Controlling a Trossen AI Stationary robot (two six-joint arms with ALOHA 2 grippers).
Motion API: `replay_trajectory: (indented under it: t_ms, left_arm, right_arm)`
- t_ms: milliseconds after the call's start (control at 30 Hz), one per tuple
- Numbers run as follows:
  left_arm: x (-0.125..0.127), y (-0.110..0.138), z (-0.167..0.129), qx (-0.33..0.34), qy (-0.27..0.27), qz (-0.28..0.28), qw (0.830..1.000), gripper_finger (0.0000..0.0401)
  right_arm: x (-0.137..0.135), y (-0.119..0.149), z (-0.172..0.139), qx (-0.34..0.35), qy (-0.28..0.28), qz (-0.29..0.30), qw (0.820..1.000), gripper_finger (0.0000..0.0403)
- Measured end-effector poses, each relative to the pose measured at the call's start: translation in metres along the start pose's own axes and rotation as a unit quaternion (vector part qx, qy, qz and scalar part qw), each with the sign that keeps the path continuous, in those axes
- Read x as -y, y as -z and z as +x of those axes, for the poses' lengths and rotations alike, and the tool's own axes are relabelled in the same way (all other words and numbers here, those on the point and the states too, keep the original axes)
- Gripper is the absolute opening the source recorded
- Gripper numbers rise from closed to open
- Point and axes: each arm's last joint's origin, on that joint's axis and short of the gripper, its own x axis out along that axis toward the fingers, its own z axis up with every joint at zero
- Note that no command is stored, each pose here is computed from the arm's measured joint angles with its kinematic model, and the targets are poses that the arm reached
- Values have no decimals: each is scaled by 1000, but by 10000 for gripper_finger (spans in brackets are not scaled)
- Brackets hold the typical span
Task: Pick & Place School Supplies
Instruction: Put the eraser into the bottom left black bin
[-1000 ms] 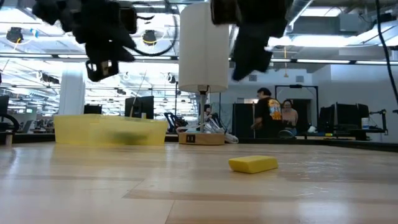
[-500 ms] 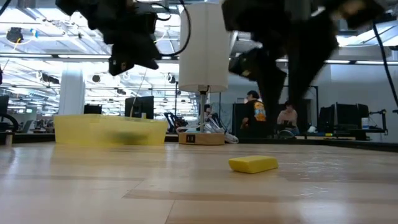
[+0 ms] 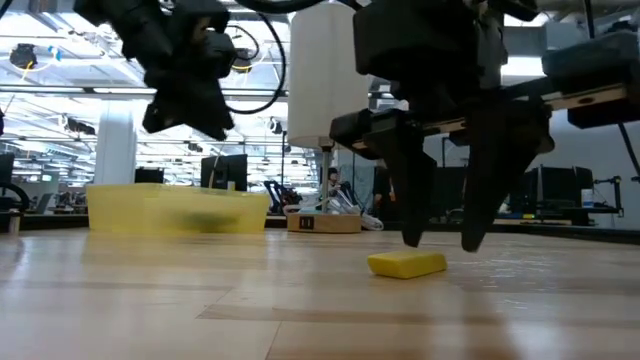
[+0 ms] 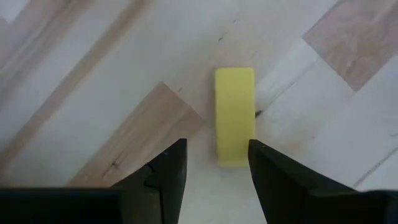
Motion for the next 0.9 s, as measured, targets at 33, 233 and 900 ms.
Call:
replay_trajectory:
  t_ms: [33,233,900]
  left_arm:
    - [1,0,1,4,4,-4,1000,90]
    - [1,-2,1,12,3,-8,1000,90]
    - [0,-3,1,20,-9,4,1000,90]
  right_arm:
    - [1,0,-2,2,1,2,1000,161]
    - [13,2,-10,16,11,4,1000,160]
    - [15,-2,1,46,-21,-3,999,160]
